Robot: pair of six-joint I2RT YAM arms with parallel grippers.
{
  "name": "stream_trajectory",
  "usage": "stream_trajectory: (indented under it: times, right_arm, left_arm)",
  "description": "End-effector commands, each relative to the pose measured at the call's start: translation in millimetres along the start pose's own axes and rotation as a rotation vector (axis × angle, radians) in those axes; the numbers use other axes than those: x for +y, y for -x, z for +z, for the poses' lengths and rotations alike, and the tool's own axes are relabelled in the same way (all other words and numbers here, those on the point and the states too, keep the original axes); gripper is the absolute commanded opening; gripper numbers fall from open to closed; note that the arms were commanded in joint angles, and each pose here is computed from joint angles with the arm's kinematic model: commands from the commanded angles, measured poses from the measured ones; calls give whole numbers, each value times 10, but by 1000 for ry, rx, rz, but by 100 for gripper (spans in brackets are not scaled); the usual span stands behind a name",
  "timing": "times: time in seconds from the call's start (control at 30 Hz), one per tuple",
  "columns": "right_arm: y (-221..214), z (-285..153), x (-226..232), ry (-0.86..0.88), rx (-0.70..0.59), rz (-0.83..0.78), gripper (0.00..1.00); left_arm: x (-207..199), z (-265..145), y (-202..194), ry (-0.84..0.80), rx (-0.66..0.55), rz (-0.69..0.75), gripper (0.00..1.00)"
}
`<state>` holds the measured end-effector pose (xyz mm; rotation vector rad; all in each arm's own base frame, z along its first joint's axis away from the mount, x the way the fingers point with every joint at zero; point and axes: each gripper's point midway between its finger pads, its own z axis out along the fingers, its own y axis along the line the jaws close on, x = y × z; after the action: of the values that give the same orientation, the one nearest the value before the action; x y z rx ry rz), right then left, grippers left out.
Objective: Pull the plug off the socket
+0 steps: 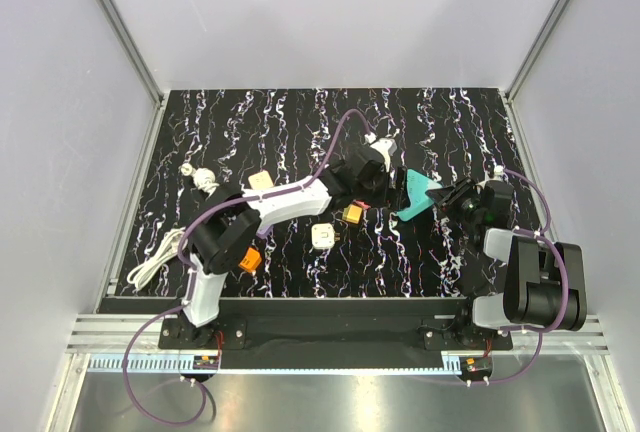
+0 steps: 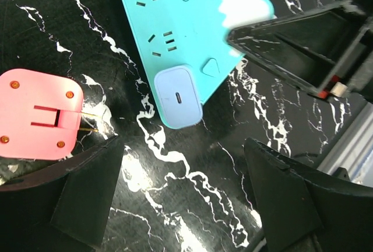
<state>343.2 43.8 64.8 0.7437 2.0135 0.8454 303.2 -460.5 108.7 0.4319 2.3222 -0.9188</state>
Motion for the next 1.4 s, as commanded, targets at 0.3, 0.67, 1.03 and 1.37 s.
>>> stream_trajectory:
  times: [0.3,0.67,1.03,1.37]
  right_arm:
    - [-46,2,-146,-50,12,-26,0]
    - [-55,-1,-148,-49,10,-27,0]
    - [-59,7,-133,-47,12,-32,0]
    - [-59,6,-128,-48,10,-34,0]
  left_arm:
    - [-152,200,204,-55,-45,48,84]
    - [-169,265,191,-70,-40,33,68]
    - [-226,298,180,-95,-26,10,59]
    - [-372,329,245,-135,-34,6,26]
